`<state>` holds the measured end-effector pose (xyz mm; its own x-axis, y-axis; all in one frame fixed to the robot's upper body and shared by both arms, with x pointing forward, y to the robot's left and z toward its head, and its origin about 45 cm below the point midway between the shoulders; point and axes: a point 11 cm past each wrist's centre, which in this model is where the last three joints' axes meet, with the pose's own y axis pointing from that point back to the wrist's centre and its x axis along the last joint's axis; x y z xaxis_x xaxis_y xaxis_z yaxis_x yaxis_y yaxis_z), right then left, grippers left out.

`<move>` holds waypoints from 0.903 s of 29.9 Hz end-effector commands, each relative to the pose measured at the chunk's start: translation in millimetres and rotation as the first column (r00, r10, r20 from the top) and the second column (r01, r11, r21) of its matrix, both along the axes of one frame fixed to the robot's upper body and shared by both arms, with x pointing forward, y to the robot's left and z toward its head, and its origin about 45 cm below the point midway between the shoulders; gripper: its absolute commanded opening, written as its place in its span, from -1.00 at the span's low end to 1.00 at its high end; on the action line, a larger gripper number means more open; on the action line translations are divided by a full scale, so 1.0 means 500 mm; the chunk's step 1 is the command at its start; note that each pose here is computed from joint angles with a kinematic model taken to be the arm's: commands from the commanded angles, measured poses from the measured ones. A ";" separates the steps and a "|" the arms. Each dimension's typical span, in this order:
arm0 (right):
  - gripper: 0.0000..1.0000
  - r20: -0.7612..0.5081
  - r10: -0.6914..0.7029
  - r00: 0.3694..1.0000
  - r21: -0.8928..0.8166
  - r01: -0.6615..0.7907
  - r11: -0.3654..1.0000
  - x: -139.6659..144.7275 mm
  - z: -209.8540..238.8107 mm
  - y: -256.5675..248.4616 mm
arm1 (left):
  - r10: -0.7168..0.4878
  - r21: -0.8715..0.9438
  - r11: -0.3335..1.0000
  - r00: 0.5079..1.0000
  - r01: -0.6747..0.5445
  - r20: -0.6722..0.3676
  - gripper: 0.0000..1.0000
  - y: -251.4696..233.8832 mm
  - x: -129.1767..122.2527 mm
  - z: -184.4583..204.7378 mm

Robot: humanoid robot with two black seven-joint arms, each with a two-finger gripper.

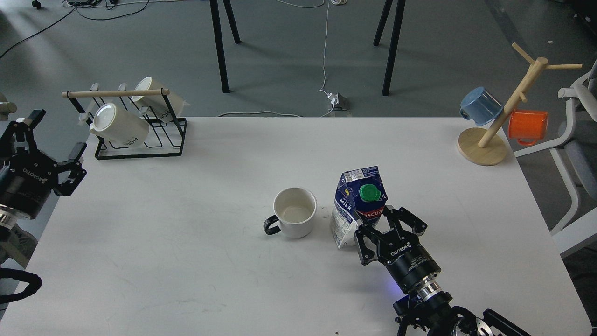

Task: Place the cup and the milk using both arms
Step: 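Release the carton beside the mug and pull the right gripper back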

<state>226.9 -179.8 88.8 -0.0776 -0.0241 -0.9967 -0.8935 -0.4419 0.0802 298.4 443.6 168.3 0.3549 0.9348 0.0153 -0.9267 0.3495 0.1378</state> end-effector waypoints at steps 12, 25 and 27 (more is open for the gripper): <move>0.99 -0.034 0.039 0.999 0.004 -0.039 0.999 -0.036 -0.014 0.015 | 0.001 0.000 1.000 1.000 -0.001 -0.004 0.99 0.001 -0.003 -0.003; 0.99 -0.089 0.062 0.994 -0.019 -0.063 0.998 -0.089 -0.036 -0.002 | 0.004 0.000 1.000 1.000 -0.004 -0.011 0.99 0.003 -0.007 -0.007; 0.99 -0.096 0.065 0.993 -0.020 -0.067 0.998 -0.105 -0.033 -0.011 | 0.004 0.000 1.000 1.000 -0.004 -0.011 0.99 0.003 -0.007 -0.007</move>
<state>182.7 -179.4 70.4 -0.1636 -0.0500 -0.9853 -0.8538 -0.4932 0.1668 294.8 444.7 164.9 0.3517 0.9360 0.0117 -0.9264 0.3462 0.1478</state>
